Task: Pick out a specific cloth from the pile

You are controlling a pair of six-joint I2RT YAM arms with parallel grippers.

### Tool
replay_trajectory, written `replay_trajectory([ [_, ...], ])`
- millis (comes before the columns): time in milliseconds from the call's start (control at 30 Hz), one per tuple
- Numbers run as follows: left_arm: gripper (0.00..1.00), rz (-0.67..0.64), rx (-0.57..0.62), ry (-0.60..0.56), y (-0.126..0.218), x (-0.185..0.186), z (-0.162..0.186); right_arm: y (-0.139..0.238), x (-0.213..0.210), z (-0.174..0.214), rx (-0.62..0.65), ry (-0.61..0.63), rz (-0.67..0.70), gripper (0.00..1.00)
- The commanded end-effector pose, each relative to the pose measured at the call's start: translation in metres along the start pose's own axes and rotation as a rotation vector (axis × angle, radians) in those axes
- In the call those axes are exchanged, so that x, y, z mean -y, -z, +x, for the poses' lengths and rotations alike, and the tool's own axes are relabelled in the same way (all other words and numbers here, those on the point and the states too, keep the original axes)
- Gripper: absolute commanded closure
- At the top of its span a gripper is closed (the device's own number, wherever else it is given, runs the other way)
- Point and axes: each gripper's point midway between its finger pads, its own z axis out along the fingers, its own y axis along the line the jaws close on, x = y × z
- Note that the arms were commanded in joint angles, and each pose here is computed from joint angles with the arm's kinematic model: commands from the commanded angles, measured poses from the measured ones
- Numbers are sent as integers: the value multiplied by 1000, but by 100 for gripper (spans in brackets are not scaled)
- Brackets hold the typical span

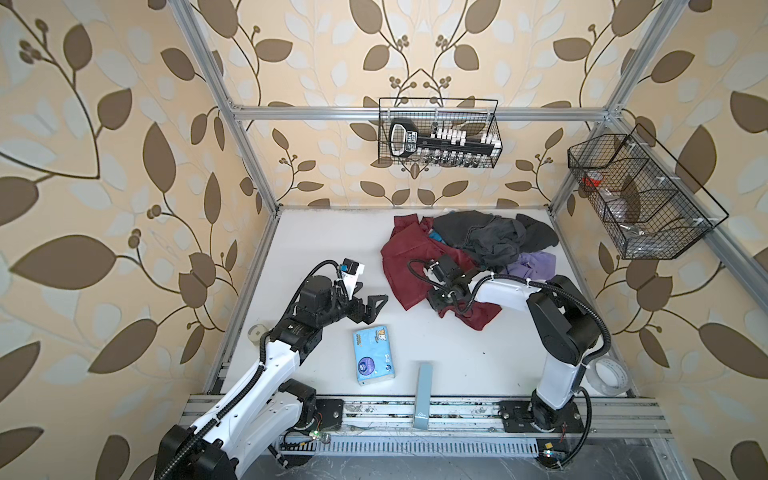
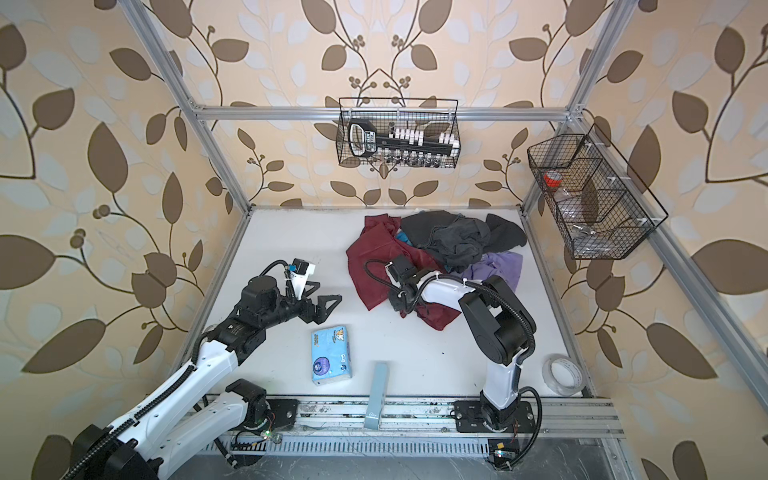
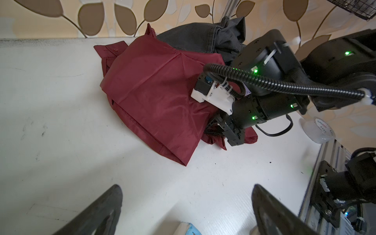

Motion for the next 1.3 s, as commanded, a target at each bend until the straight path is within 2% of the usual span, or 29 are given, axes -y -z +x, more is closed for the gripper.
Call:
replay_trajectory([
  [0,1,38,49,-41,5,13,-14,14,8,10,-21,-5,46,100],
  [433,1,39,54,-44,6,13,-15,169,26,-57,400,-72,68,100],
  [600,1,44,55,-40,6,15,-16,197,34,-83,482,-82,110,100],
  [833,1,39,54,-44,6,14,-15,233,22,-138,617,-87,54,100],
  [967,1,34,55,-44,7,14,-15,266,3,-178,738,-59,-49,100],
  [1133,1,14,63,-47,8,11,-16,314,-44,-233,912,26,-264,100],
  [1267,1,-6,88,-52,12,9,-20,334,-90,-277,983,107,-461,100],
])
